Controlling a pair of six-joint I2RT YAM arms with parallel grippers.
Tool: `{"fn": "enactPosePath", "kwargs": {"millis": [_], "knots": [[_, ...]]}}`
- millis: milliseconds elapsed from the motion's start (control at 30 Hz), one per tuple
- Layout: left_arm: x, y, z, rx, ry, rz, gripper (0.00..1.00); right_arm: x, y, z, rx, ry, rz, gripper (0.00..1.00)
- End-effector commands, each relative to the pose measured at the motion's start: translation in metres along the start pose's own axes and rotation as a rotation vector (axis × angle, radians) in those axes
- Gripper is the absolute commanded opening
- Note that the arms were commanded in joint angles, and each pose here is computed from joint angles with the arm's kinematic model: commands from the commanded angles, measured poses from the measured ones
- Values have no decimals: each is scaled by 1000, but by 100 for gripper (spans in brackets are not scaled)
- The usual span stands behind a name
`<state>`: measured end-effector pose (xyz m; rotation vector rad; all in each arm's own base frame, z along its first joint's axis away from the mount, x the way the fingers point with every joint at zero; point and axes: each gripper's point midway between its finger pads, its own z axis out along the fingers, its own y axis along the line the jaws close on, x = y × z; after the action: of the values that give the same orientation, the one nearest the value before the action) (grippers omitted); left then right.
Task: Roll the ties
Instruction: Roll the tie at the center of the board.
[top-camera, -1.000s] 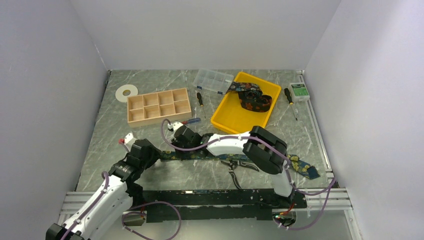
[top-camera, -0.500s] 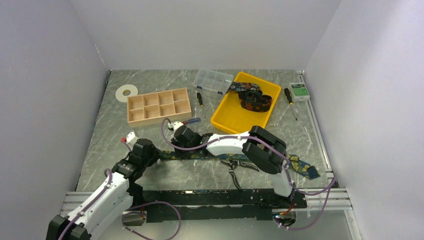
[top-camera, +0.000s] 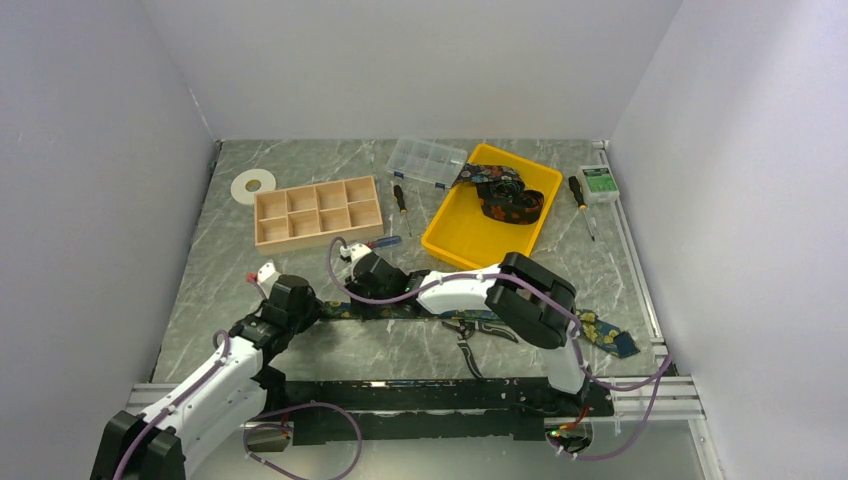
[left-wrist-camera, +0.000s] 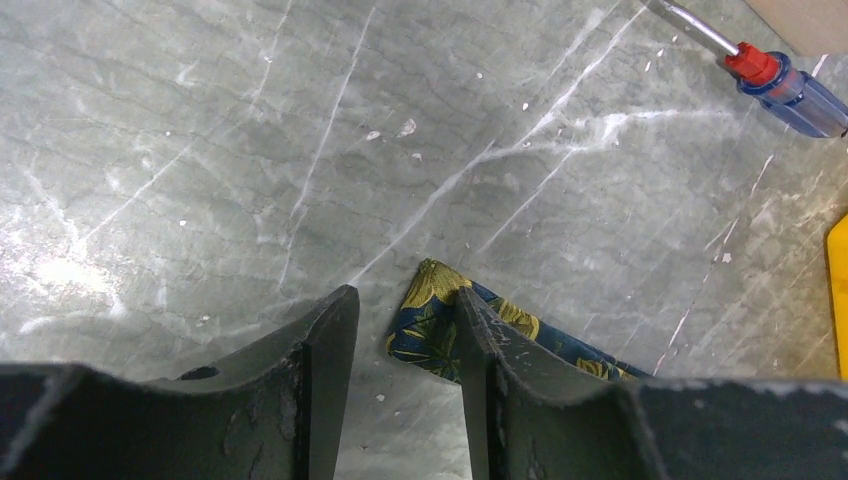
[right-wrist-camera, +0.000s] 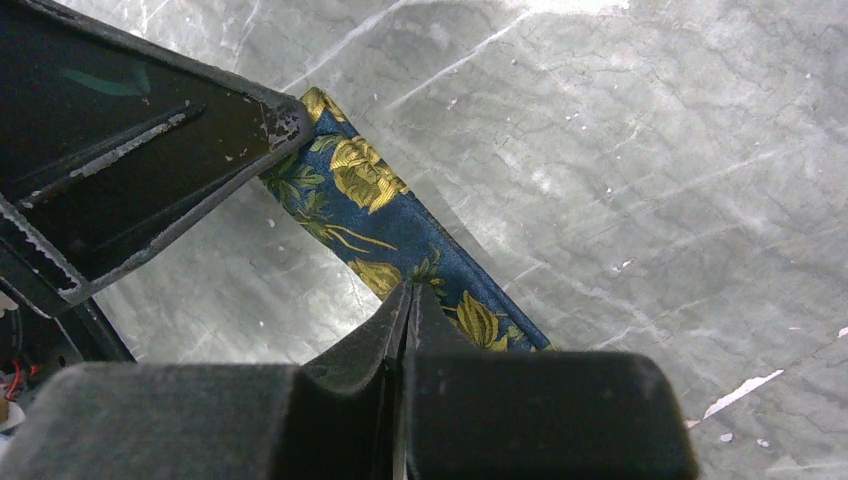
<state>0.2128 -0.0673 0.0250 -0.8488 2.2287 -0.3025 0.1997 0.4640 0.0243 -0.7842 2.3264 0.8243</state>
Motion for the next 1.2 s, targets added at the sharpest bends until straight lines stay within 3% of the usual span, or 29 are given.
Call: {"fn": "enactPosePath", "kwargs": {"millis": [0, 333, 733, 1167], "knots": [[-6, -14, -1, 41, -4, 18, 46, 14, -7, -6, 15, 34, 3, 1], [-6, -17, -2, 66, -6, 26, 34, 19, -9, -5, 17, 40, 6, 1], [-3, -22, -18, 141, -26, -22, 10, 21, 0, -16, -14, 52, -11, 1], [-8, -26, -21, 89, -65, 40, 5, 16, -1, -24, 5, 40, -31, 2]]}}
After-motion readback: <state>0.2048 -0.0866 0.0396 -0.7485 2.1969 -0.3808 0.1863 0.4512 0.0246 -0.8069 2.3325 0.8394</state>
